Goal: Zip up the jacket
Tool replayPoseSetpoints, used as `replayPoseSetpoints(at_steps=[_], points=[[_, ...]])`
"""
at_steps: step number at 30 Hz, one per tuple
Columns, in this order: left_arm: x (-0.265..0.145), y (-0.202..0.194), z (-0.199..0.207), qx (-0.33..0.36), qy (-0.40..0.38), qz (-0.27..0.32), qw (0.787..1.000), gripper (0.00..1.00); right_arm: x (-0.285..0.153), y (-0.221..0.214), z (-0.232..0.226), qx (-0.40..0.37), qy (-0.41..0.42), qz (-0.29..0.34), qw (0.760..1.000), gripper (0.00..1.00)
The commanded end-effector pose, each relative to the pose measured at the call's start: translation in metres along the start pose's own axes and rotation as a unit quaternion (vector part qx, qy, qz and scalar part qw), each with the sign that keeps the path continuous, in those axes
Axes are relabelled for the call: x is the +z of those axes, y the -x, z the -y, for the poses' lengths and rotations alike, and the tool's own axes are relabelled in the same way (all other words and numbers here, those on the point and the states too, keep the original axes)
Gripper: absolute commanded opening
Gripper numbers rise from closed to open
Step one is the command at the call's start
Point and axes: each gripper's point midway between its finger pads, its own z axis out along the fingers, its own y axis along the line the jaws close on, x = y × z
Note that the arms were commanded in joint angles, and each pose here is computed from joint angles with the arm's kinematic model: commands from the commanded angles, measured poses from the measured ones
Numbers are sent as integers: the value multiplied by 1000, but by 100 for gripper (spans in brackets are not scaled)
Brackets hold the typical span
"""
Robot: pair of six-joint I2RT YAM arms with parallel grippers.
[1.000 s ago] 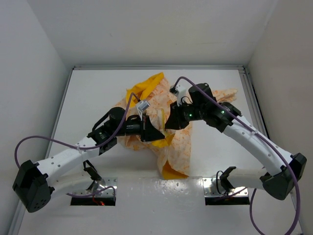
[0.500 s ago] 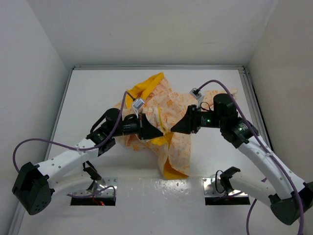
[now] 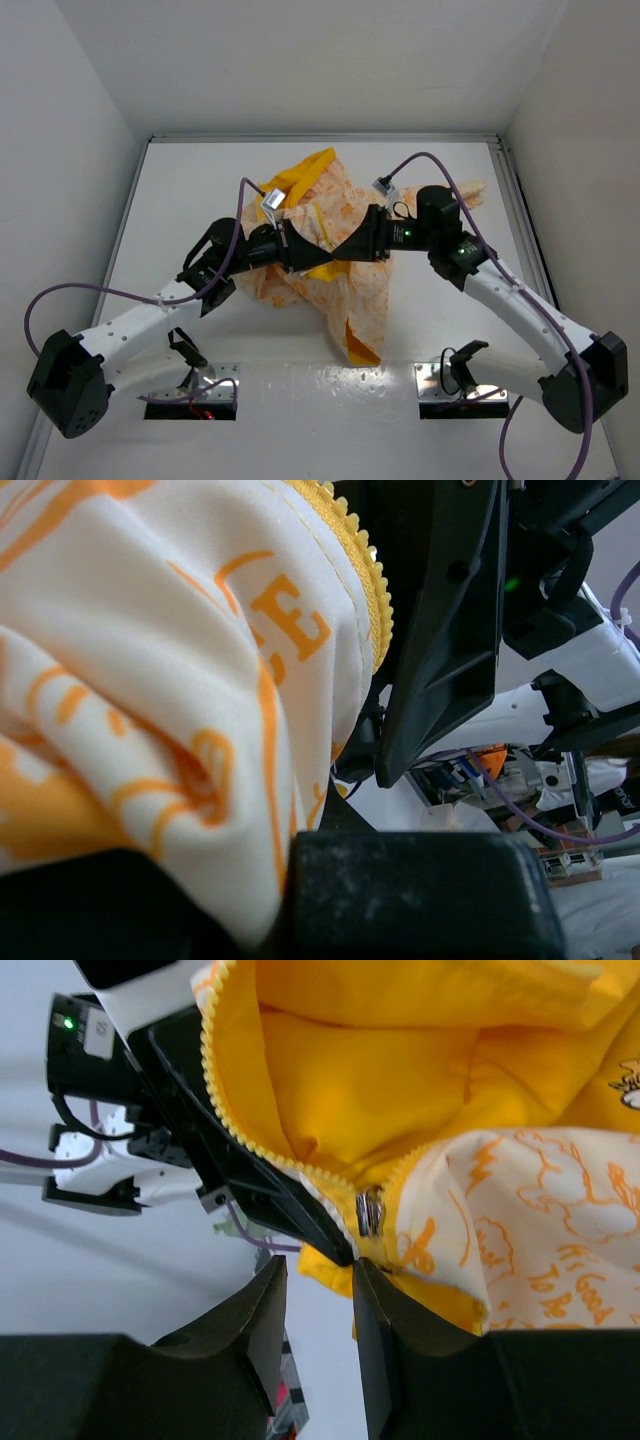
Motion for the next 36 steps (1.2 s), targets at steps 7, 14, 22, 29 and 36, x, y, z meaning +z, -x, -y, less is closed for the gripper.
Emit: replayPoseSetpoints(at_steps=[7,14,22,29,36], points=[[-1,25,25,24,-35,39,998,0,7,19,-8,7,32,26,999,32],[-2,28,31,32,-45,47,997,0,-2,10,-1,17,13,17,1000,32],[-3,34,32,35,-45,53,997,0,-8,3,7,28,-2,12,1000,32],[-3,32,33,30,-48,49,997,0,-8,14,17,42,-6,29,999,32],[-4,23,29,29,-47,29,998,0,-7,47,7,25,20,70,997,32]])
